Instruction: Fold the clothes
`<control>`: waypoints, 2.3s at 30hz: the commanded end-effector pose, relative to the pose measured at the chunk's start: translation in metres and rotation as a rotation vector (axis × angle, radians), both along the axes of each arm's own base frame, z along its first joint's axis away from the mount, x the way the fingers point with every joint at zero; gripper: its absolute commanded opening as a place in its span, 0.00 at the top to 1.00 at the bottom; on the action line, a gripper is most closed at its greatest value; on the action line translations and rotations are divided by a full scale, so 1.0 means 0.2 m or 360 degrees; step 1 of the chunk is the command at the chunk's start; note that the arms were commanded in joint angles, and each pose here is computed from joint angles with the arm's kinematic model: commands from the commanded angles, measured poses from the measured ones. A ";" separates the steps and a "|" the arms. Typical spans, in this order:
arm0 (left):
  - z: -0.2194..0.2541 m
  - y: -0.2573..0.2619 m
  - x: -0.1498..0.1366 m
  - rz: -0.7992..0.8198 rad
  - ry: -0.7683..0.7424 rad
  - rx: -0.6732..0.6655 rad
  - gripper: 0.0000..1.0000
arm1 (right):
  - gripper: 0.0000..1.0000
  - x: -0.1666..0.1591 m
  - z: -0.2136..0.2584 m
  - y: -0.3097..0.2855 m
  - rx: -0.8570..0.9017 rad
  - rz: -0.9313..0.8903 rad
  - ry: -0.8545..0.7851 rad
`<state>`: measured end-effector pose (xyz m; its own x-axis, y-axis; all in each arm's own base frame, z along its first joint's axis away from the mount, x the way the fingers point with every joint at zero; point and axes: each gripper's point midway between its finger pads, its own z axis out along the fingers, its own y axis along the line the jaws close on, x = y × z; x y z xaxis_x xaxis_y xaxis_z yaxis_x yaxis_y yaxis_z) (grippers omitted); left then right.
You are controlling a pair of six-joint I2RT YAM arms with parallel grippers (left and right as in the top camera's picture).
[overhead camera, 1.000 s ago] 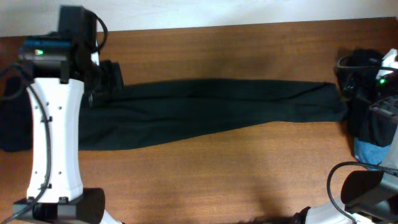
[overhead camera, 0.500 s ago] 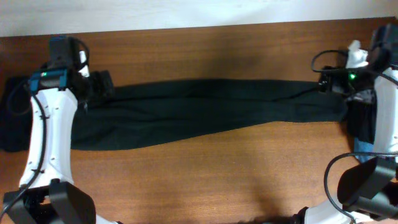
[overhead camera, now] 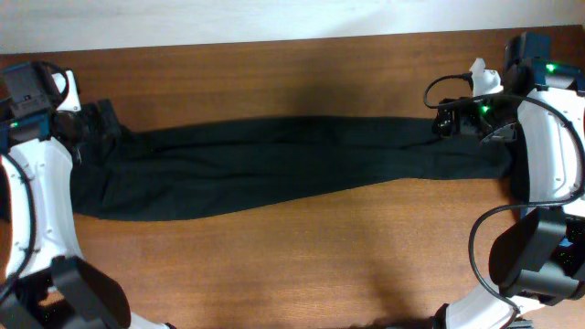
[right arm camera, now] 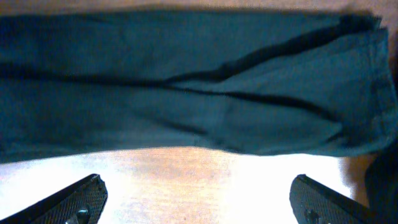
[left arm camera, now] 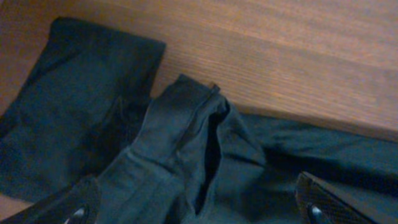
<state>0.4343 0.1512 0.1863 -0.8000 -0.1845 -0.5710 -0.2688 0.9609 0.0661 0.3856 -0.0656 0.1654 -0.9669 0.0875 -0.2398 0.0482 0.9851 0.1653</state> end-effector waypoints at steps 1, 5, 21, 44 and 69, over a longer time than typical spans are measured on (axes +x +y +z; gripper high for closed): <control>-0.18 0.01 0.05 -0.0118 0.0111 0.0015 0.01 | 0.01 -0.02 -0.02 0.03 0.0028 0.0036 0.0029; -0.31 0.05 0.11 -0.0142 0.0140 0.0025 0.01 | 0.01 -0.03 -0.02 0.03 0.0033 0.0036 0.0044; -0.43 0.19 0.11 -0.0087 0.0105 -0.0113 0.01 | 0.01 -0.05 -0.05 0.04 0.0040 0.0035 0.0074; -0.53 0.15 0.08 -0.0173 0.0177 -0.0179 0.45 | 0.01 -0.05 -0.05 0.04 0.0041 0.0035 0.0074; -0.14 0.21 -0.42 0.0332 0.0449 -0.0490 0.99 | 0.00 -0.08 -0.07 -0.01 -0.0025 -0.0103 0.0151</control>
<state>0.3426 0.1878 0.1047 -0.8800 -0.4685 -0.0786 -0.4604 0.8819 -0.1013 0.3716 -0.0677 0.1565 -0.9771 0.1245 -0.1726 0.0985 0.9835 0.1515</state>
